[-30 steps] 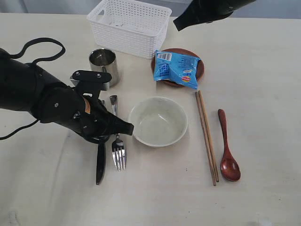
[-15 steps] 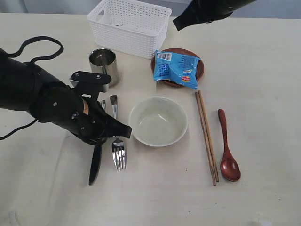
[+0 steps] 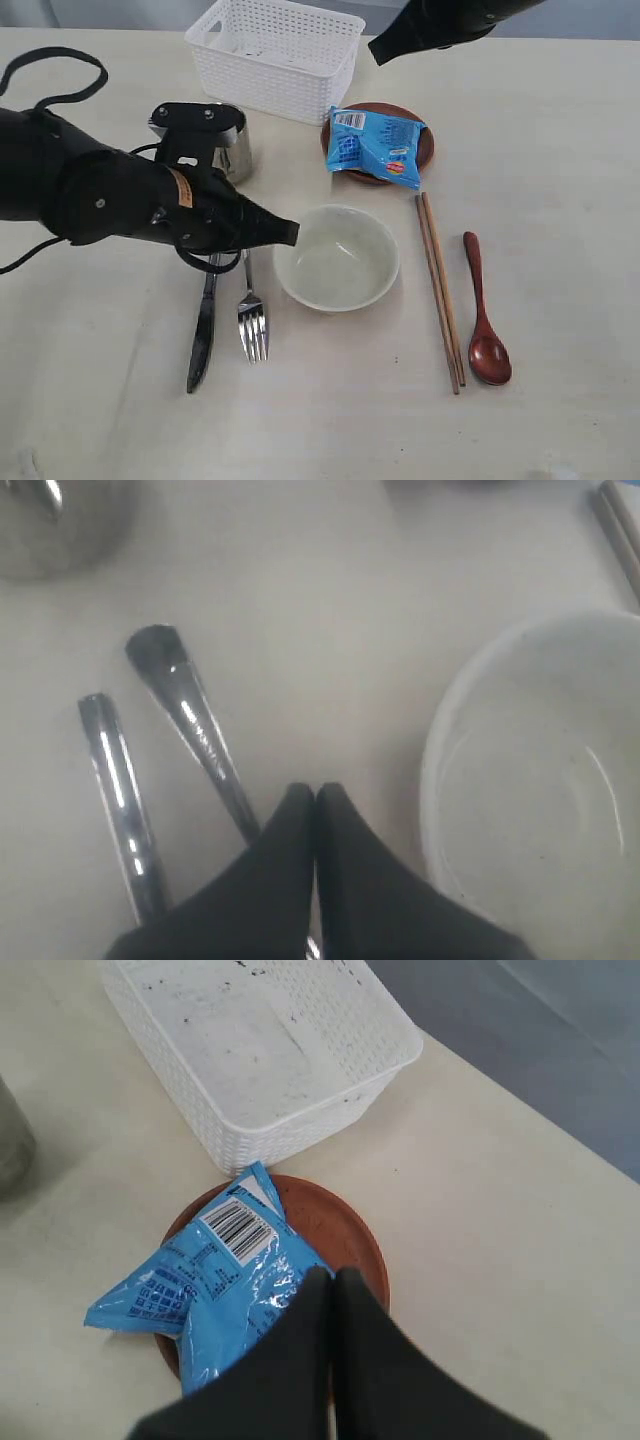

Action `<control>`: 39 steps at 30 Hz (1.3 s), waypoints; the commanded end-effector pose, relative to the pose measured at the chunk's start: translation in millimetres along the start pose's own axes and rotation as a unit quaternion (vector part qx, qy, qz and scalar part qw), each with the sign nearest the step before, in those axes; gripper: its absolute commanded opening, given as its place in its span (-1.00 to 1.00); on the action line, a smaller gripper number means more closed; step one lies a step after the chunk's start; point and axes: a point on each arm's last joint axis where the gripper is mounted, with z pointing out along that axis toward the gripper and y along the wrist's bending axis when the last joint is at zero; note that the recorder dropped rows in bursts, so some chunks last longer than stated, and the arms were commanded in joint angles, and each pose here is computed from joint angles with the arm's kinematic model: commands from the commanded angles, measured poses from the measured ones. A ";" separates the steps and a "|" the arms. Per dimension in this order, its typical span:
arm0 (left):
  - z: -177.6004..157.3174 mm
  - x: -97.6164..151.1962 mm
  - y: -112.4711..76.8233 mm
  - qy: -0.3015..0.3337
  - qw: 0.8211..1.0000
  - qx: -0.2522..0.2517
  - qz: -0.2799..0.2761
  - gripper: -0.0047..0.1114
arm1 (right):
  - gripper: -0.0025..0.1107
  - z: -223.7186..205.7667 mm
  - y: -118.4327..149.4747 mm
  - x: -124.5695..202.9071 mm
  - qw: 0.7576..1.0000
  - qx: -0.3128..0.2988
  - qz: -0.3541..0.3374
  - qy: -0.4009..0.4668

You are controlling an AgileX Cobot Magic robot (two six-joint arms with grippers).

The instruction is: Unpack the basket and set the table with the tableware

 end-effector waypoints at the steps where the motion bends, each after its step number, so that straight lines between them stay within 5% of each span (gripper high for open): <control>1: 17.0 -15.6 -2.1 0.010 1.000 -0.007 -0.004 -0.92 | -0.96 -2.6 -2.4 0.3 1.000 0.003 -0.001 -0.001; 8: 21.2 -31.4 32.1 0.018 0.998 -0.046 -0.026 -0.92 | -0.96 -2.6 -2.4 0.1 1.000 0.003 -0.005 -0.002; 31: 34.3 -40.0 48.2 -0.032 0.998 -0.046 -0.032 -0.92 | -0.96 -2.6 -2.5 -0.3 1.000 0.003 -0.005 -0.004; 39: 50.5 -30.1 52.8 -0.005 0.998 -0.055 -0.033 -0.92 | -0.96 -2.6 -2.5 -0.3 1.000 0.003 -0.005 -0.004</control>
